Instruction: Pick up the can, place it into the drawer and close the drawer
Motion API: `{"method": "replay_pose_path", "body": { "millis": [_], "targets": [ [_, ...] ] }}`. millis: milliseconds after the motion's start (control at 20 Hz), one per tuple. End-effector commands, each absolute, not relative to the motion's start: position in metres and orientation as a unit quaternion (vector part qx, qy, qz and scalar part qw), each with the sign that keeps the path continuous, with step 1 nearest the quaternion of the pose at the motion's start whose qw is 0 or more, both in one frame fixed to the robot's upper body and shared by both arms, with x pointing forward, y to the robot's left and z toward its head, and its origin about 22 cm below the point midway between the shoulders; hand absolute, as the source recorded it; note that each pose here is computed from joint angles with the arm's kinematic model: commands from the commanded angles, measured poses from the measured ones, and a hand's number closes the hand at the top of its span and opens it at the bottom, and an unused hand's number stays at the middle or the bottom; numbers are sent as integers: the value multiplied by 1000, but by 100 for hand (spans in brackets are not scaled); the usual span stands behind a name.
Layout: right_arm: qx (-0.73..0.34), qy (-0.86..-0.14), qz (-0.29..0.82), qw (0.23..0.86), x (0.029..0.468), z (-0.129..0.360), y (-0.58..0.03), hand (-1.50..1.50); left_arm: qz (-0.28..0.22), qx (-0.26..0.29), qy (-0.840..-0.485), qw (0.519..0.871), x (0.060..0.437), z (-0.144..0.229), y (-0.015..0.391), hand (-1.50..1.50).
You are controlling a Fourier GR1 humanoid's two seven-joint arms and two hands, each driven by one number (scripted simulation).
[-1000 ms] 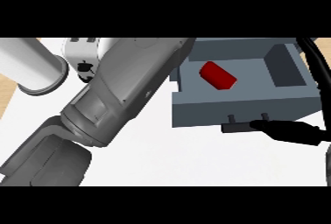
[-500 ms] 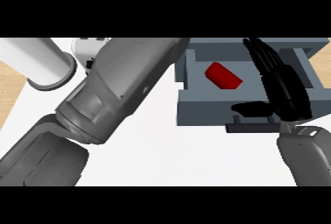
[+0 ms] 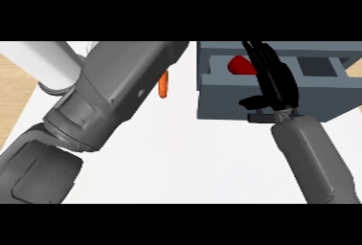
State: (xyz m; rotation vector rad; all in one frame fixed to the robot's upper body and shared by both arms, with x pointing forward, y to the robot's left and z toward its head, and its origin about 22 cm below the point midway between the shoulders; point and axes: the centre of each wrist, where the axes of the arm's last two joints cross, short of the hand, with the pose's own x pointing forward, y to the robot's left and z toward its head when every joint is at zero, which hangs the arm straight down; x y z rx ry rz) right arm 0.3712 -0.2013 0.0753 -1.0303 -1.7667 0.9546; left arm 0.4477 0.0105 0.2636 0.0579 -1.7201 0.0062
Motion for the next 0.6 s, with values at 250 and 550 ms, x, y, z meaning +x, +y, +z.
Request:
{"method": "replay_pose_path", "body": {
  "millis": [250,550],
  "targets": [
    [-480,-702,338,402,414,58,-181,-150,3,27,-751,659,459,252,54,-150],
    [-509,-690,334,392,437,70,-188,-150,0,28,-753,657,452,277,56,-150]
  ]
}}
